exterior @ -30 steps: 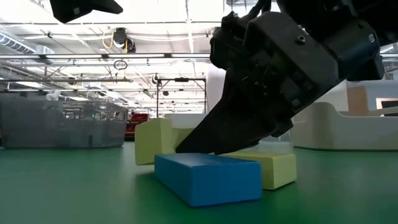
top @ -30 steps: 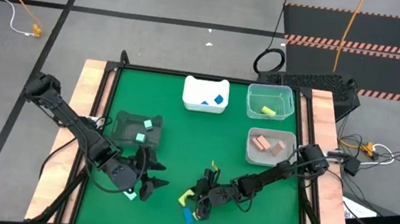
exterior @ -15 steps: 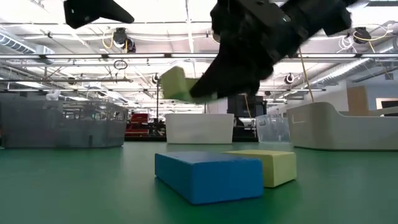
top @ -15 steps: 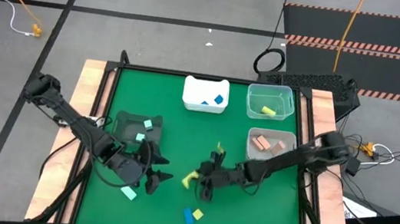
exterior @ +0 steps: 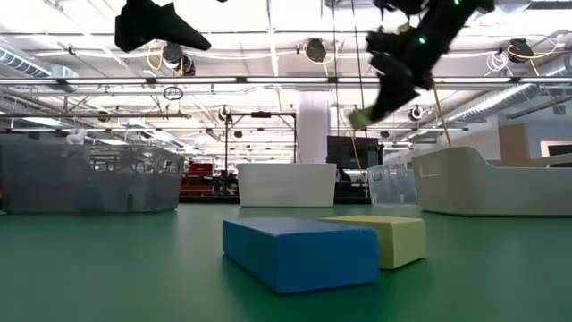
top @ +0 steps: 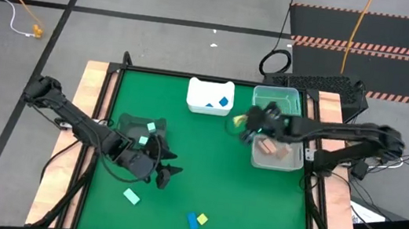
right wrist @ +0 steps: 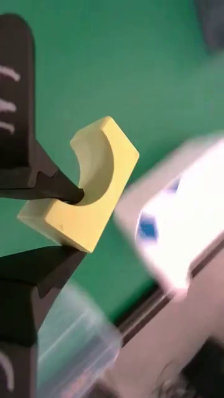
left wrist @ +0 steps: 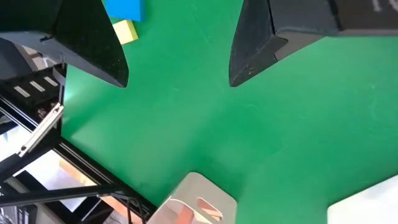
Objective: Sort & place blocks by color
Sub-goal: Put the top green block into the transparent bin, then put the light blue block into the black bin
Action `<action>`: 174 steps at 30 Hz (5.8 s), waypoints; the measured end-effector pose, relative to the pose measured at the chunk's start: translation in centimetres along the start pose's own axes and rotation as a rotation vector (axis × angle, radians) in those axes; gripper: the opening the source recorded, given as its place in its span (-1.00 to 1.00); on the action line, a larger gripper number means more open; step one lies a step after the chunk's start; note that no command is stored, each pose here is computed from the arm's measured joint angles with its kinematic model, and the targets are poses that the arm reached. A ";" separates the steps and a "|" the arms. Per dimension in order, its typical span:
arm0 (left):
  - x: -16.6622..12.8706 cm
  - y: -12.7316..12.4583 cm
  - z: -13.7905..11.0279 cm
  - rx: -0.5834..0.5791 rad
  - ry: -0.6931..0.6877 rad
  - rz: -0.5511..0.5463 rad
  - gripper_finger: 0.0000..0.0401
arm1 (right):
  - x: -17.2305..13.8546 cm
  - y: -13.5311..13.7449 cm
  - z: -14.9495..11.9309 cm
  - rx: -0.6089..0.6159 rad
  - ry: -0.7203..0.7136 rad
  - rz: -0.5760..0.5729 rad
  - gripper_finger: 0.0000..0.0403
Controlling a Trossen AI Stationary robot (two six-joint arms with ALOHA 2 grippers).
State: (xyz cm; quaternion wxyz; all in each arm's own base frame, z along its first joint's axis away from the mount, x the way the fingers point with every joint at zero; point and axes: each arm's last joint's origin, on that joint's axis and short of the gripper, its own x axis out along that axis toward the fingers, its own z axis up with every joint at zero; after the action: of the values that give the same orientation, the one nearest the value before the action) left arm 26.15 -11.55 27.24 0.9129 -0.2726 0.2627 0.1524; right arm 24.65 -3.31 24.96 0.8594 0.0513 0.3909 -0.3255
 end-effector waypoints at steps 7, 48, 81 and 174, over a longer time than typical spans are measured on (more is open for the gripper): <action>0.6 0.8 1.0 -0.029 -0.021 0.034 0.37 | 0.9 -6.9 -2.9 0.246 0.027 -0.176 -0.57; 0.7 0.8 0.7 -0.038 0.118 -0.053 0.37 | 0.3 -9.8 -3.4 0.675 -0.397 0.300 0.11; -1.8 -0.4 -14.8 1.220 0.792 -0.121 0.37 | -3.9 1.7 -3.8 0.493 -0.530 0.614 0.11; -2.6 12.7 3.0 0.000 0.381 0.824 -0.27 | -4.0 2.5 -4.4 0.598 -0.408 0.729 0.10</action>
State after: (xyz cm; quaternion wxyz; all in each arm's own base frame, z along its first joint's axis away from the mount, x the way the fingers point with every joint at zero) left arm 19.87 0.10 25.52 0.7116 -0.1683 0.5126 0.4501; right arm 21.39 2.22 24.37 0.9236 0.3632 0.0615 -0.1058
